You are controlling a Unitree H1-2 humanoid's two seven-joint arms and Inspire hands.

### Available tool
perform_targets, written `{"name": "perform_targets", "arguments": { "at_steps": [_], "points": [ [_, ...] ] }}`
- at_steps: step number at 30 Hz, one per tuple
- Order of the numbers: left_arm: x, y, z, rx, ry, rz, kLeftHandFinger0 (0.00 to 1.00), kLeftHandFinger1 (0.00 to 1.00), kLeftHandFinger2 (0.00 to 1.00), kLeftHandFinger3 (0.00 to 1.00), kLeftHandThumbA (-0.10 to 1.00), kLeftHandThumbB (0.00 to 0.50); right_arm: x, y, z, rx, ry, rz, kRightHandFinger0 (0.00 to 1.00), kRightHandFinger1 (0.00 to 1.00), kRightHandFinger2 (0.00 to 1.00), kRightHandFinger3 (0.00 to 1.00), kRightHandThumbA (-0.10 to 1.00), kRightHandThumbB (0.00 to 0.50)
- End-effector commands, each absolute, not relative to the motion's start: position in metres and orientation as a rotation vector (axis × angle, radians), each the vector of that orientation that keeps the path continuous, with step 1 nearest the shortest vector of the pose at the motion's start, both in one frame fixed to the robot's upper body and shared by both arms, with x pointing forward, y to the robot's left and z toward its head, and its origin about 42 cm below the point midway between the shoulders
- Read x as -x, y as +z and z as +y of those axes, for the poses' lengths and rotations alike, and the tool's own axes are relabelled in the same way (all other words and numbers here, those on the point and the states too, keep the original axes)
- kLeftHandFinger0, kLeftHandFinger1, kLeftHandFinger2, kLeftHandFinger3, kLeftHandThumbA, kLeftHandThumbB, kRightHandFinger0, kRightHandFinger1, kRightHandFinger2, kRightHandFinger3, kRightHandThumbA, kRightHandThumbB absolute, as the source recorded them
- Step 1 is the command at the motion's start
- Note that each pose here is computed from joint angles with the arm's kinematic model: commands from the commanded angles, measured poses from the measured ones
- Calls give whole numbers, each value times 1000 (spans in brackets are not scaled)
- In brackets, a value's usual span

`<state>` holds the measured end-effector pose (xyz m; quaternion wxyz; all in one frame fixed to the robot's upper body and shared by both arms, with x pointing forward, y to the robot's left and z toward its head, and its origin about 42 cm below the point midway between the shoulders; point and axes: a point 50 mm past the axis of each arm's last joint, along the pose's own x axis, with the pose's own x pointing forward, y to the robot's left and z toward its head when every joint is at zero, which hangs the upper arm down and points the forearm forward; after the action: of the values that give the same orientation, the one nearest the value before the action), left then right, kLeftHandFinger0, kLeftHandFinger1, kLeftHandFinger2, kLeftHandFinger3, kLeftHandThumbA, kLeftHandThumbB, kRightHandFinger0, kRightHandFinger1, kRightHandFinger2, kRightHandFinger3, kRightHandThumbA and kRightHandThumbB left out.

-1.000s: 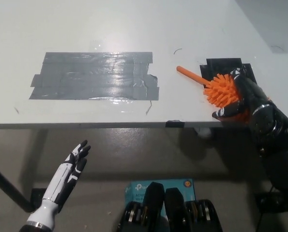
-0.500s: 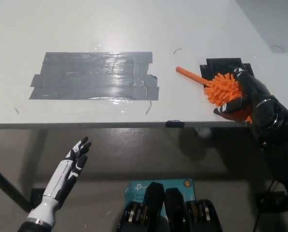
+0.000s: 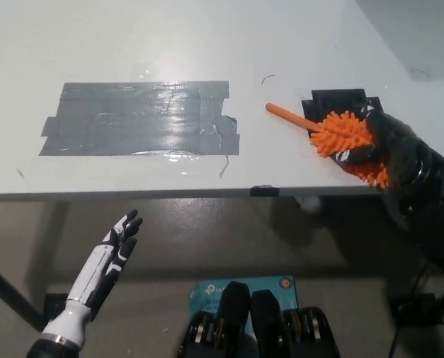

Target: An orange duster is kept infront of the robot in the middle of the table and the robot extends its right arm to grab the duster, picks it up and hands it to a person

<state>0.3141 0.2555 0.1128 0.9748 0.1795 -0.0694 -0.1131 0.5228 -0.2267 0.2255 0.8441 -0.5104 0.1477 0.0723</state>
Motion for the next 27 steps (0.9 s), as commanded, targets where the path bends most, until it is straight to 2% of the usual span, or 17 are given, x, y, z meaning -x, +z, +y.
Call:
{"name": "perform_targets", "arguments": {
  "at_steps": [1, 2, 4, 6, 9, 12, 13, 14, 16, 18, 20, 21, 22, 23, 24, 26, 27],
  "points": [
    [-320, 128, 258, -386, -244, -207, 972, 1000, 1000, 1000, 990, 164, -525, 222, -223, 1130, 230, 376, 415, 562, 672, 1000, -100, 135],
    [-320, 128, 258, -387, -244, -208, 971, 1000, 1000, 1000, 991, 162, -525, 223, -223, 1140, 242, 384, 502, 617, 694, 992, -100, 107],
    [-322, 129, 259, -393, -244, -209, 970, 1000, 1000, 1000, 995, 161, -526, 223, -223, 1150, 271, 407, 509, 585, 662, 976, -100, 74],
    [-322, 129, 259, -393, -244, -215, 969, 1000, 1000, 1000, 995, 156, -526, 223, -224, 1163, 289, 415, 564, 630, 734, 1000, -100, 64],
    [-322, 129, 259, -396, -244, -214, 975, 1000, 1000, 1000, 1000, 159, -525, 220, -228, 1174, 304, 437, 437, 504, 636, 1000, -100, 66],
    [-324, 131, 259, -394, -246, -213, 982, 1000, 1000, 1000, 1000, 150, -525, 219, -231, 1178, 300, 440, 429, 518, 643, 1000, -100, 84],
    [-324, 131, 259, -394, -246, -215, 982, 1000, 1000, 1000, 1000, 144, -525, 220, -231, 1171, 300, 434, 416, 515, 625, 959, -100, 89],
    [-324, 131, 259, -395, -246, -216, 982, 1000, 1000, 1000, 1000, 143, -524, 221, -233, 1159, 303, 424, 456, 565, 630, 777, -100, 84],
    [-325, 132, 259, -399, -246, -219, 981, 1000, 1000, 1000, 1000, 137, -523, 222, -234, 1144, 306, 411, 495, 566, 600, 639, -100, 90],
    [-326, 132, 259, -397, -249, -222, 978, 1000, 1000, 1000, 1000, 132, -522, 226, -236, 1073, 297, 354, 226, 391, 465, 457, -100, 114],
    [-326, 133, 259, -396, -251, -223, 975, 1000, 1000, 1000, 1000, 128, -521, 230, -239, 963, 287, 289, 66, 266, 347, 327, -100, 141],
    [-326, 134, 259, -396, -252, -227, 973, 1000, 1000, 1000, 1000, 126, -520, 233, -239, 906, 287, 263, 117, 344, 503, 501, -100, 149],
    [-327, 134, 259, -396, -252, -229, 973, 1000, 1000, 1000, 1000, 126, -520, 235, -240, 867, 289, 252, 117, 344, 503, 501, -100, 149],
    [-327, 134, 259, -398, -253, -227, 972, 1000, 1000, 1000, 1000, 126, -518, 239, -241, 716, 308, 222, 34, 328, 604, 585, -100, 138],
    [-327, 134, 259, -397, -253, -226, 967, 1000, 1000, 1000, 1000, 120, -517, 242, -241, 579, 324, 209, 1, 359, 793, 797, -100, 133],
    [-327, 134, 259, -398, -254, -225, 965, 1000, 1000, 1000, 1000, 118, -516, 246, -240, 432, 345, 192, 0, 456, 896, 978, -100, 169],
    [-328, 135, 259, -399, -255, -225, 959, 1000, 1000, 1000, 1000, 115, -515, 249, -237, 221, 366, 178, 4, 536, 949, 1000, -100, 167]
  ]
}}
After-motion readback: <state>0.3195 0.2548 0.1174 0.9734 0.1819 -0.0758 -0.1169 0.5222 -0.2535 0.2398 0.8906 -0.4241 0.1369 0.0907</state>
